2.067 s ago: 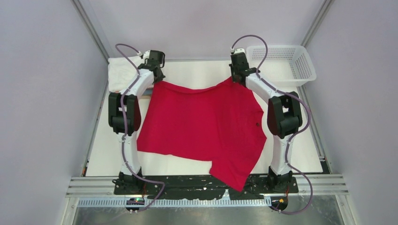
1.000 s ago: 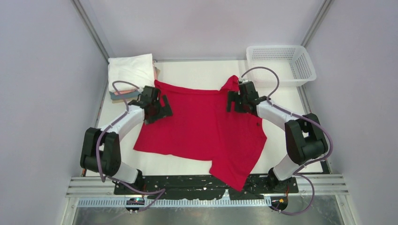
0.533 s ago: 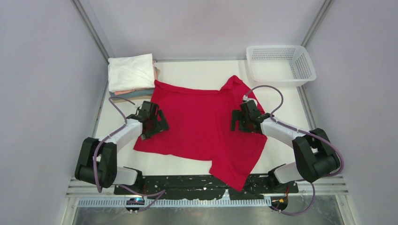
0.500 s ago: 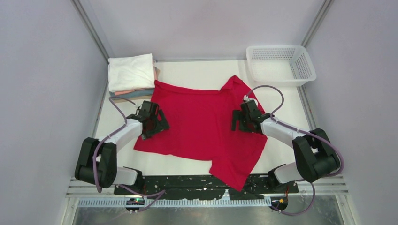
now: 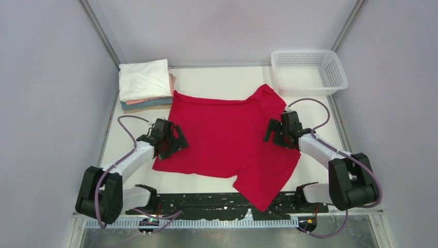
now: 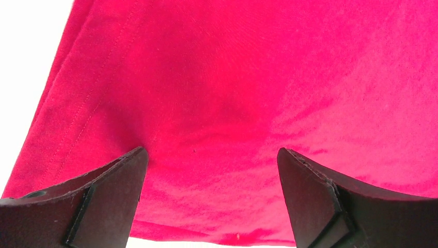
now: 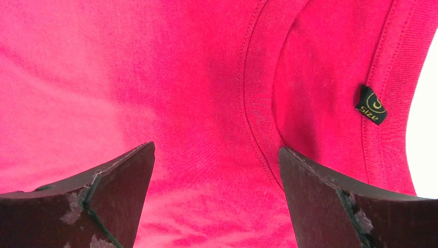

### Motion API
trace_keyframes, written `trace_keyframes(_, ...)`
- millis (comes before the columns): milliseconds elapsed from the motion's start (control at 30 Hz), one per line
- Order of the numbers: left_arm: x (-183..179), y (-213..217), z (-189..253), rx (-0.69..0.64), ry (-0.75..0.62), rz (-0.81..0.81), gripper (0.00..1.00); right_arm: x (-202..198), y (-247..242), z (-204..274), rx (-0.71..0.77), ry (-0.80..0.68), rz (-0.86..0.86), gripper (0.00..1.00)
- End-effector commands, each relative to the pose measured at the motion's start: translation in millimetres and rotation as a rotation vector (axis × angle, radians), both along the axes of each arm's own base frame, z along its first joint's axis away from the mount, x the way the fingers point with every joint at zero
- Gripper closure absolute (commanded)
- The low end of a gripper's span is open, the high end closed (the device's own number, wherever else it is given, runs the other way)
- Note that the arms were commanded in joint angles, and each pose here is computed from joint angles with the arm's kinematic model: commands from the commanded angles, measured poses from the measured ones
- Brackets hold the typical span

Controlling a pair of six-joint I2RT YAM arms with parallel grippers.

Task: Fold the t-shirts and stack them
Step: Flatten out the tshirt

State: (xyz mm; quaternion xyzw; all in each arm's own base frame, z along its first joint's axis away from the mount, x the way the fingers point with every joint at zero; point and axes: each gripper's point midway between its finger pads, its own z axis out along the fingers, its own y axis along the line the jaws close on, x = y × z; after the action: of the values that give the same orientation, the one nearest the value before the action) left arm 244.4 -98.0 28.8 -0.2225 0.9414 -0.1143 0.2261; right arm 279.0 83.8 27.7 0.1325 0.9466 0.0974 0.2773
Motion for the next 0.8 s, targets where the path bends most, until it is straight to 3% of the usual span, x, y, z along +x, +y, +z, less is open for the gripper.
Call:
trace_keyframes(0, -100, 4, -37, 0.007, 0.341, 0.02, 0.0, -58, -6, -29, 0.003, 0.212, 0.025, 0.05)
trace_keyframes(200, -124, 6, -36, 0.005, 0.33, 0.033, 0.0, -70, -10, -26, -0.007, 0.197, 0.042, 0.05)
trace_keyframes(467, -119, 10, -19, 0.008, 0.236, 0.059, 0.0, -66, -25, -8, -0.085, 0.124, 0.036, 0.05)
trace_keyframes(567, -95, 7, 4, 0.012, 0.131, 0.038, 0.0, -44, -20, 13, -0.064, 0.026, 0.041, 0.05)
trace_keyframes(767, -6, -23, 83, -0.028, -0.181, -0.047, 0.0, 23, 4, 84, 0.034, -0.227, 0.046, 0.05)
